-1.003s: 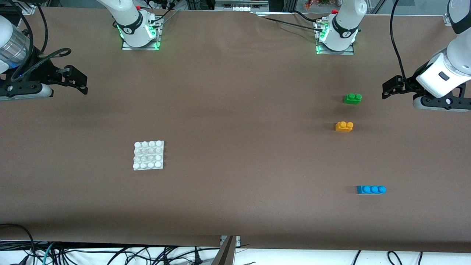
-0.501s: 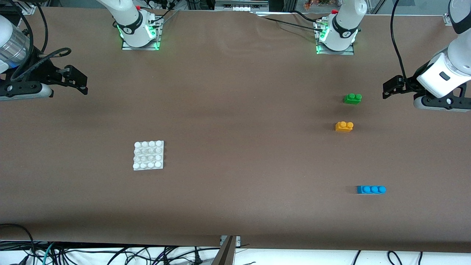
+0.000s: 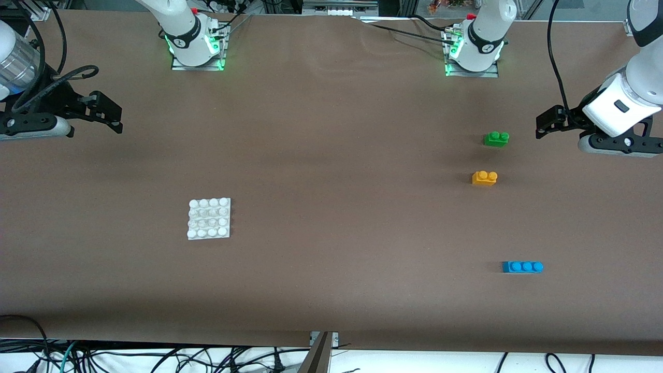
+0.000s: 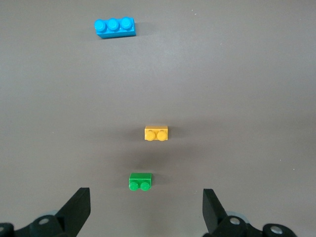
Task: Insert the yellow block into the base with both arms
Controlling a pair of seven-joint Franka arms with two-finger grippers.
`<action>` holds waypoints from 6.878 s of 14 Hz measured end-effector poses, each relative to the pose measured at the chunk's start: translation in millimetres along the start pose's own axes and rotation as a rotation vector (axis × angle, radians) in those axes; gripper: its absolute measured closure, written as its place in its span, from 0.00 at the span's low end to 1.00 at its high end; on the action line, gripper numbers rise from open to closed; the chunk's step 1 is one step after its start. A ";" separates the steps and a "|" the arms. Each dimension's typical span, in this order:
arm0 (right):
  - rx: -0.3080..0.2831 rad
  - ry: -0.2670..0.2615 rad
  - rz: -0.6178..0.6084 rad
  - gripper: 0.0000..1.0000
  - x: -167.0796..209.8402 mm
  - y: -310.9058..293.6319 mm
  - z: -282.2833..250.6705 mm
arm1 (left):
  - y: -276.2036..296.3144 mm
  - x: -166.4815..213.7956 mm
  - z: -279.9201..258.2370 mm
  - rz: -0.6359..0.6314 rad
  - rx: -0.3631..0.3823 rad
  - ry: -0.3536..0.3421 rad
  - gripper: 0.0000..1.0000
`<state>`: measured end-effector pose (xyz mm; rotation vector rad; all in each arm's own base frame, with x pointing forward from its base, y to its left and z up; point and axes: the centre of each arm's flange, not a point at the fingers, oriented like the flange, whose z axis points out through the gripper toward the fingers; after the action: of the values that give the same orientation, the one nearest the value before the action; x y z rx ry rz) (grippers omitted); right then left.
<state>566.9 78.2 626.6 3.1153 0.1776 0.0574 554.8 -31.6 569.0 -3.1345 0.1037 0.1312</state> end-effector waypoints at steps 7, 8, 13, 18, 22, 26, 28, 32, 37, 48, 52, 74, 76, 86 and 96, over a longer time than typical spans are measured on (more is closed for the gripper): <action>0.000 0.000 0.000 0.00 0.0 0.1 0.0 | 0.4 -1.0 -1.2 0.001 0.000 -0.007 0.00; 0.000 -0.001 0.000 0.00 0.0 0.1 0.2 | 1.4 -1.0 -1.4 0.002 0.000 -0.007 0.00; 0.001 -0.064 -0.025 0.00 2.8 -1.1 20.2 | 10.2 -1.1 -1.8 0.018 0.001 -0.006 0.00; -0.007 -0.093 -0.031 0.00 61.4 -7.9 135.8 | 10.7 -1.1 -2.4 0.019 0.001 -0.006 0.00; 0.022 -0.067 -0.017 0.01 90.4 -12.2 235.7 | 15.7 -1.2 -2.8 0.028 0.002 -0.005 0.00; 0.034 -0.008 0.013 0.01 85.8 -4.1 306.5 | 17.7 -1.2 -2.8 0.032 0.002 -0.006 0.00; 0.031 0.015 0.021 0.01 86.0 -1.2 340.3 | 17.7 -1.2 -2.9 0.032 0.002 -0.006 0.00; 0.036 0.043 0.048 0.02 81.2 1.6 394.7 | 17.6 -1.4 -2.9 0.032 0.002 -0.008 0.00; 0.044 0.048 0.069 0.02 78.7 -5.7 424.0 | 17.2 -1.5 -3.2 0.031 0.002 -0.008 0.00; 0.055 0.062 0.098 0.09 69.6 -14.5 442.1 | 15.2 -1.4 -4.7 0.027 0.002 -0.006 0.00; 0.058 0.061 0.098 0.10 69.2 -16.1 442.5 | 15.1 -4.3 -3.9 0.027 0.002 -0.030 0.00; 0.104 0.063 0.201 0.26 57.8 -123.3 439.6 | 8.4 31.1 -4.4 0.023 -0.015 -0.049 0.00; 0.108 0.063 0.218 0.26 54.1 -142.2 438.7 | 8.4 31.1 -4.4 0.023 -0.015 -0.049 0.00; 0.126 0.072 0.292 0.26 32.5 -231.5 438.2 | 8.4 31.2 -4.3 0.023 -0.015 -0.050 0.00; 0.155 0.117 0.370 0.26 28.0 -331.6 438.8 | 6.1 31.4 -4.1 0.019 -0.015 -0.050 0.00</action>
<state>573.8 402.6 181.6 3.2528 -0.4146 0.2429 585.9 -39.8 570.4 -3.1436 0.1334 0.2110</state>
